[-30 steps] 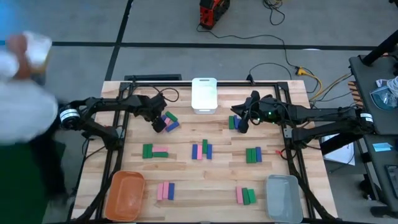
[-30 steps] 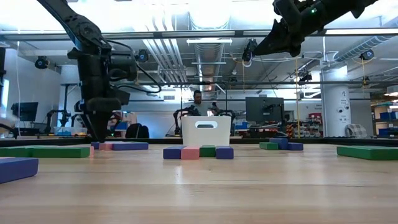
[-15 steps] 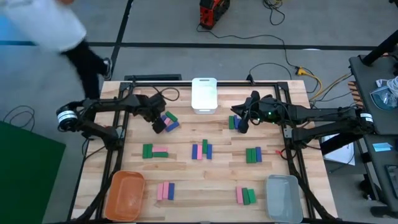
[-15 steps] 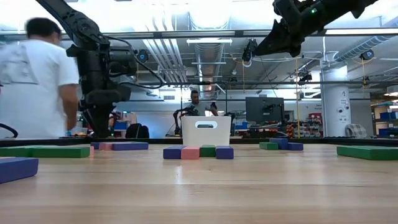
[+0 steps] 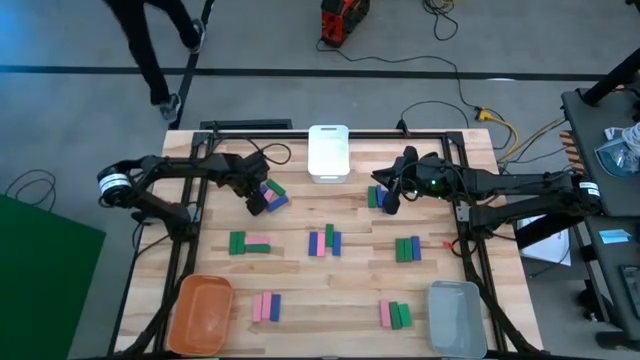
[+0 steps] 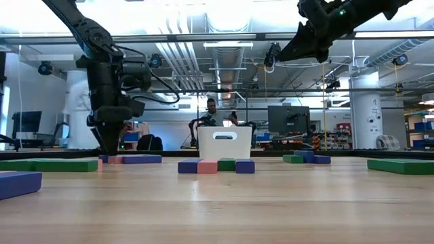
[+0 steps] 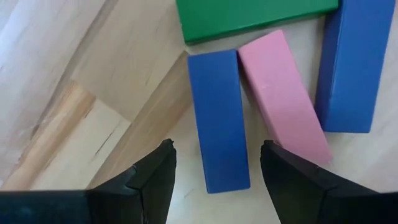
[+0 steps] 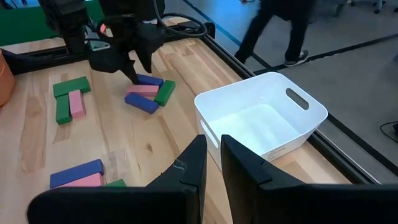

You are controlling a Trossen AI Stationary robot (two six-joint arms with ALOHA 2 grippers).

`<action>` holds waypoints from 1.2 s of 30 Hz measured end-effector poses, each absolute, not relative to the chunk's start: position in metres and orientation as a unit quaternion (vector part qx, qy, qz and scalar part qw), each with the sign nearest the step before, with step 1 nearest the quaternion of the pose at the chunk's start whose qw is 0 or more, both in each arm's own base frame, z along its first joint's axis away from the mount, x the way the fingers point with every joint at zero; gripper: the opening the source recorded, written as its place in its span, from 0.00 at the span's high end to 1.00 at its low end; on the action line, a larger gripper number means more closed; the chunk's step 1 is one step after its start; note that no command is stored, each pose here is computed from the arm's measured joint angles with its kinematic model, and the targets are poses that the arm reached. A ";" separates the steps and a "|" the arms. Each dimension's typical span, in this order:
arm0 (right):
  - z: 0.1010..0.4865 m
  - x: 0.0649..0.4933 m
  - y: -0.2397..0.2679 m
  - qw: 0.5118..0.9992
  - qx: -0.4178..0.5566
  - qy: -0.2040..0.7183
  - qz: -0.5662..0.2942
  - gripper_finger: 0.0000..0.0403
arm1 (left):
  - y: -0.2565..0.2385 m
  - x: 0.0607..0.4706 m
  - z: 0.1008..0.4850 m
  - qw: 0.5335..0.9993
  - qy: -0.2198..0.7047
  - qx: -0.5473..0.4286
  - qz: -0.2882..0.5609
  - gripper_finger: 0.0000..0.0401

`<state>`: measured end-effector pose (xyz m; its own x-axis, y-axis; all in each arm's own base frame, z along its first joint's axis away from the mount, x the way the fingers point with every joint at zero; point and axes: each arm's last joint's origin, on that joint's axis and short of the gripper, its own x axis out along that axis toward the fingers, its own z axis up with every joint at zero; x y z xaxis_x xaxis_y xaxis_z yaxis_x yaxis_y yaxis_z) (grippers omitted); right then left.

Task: Sort blocks
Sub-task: Put the blue block into the white bin

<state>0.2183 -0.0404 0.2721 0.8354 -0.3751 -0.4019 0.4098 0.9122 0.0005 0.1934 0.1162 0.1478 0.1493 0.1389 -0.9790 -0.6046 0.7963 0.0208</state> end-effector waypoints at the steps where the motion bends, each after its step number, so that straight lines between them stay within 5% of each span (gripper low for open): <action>1: 0.272 0.218 -0.040 0.957 0.043 0.201 -0.205 0.90 | 0.117 0.194 0.146 0.732 0.604 -0.191 0.251 0.47; 11: 0.272 0.218 -0.040 0.957 0.043 0.202 -0.205 0.90 | 0.120 0.199 0.133 0.726 0.622 -0.178 0.234 0.51; 23: 0.272 0.218 -0.040 0.957 0.043 0.203 -0.205 0.90 | 0.119 0.199 0.135 0.731 0.617 -0.177 0.233 0.80; 36: 0.271 0.218 -0.040 0.956 0.043 0.203 -0.205 0.90 | 0.116 0.193 0.142 0.728 0.630 -0.159 0.219 0.80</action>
<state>0.2181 -0.0404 0.2714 0.8332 -0.3747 -0.4067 0.4099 0.9121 -0.0006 0.1933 0.1162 0.1424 0.1093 0.1188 -0.9869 -0.5192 0.8535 0.0452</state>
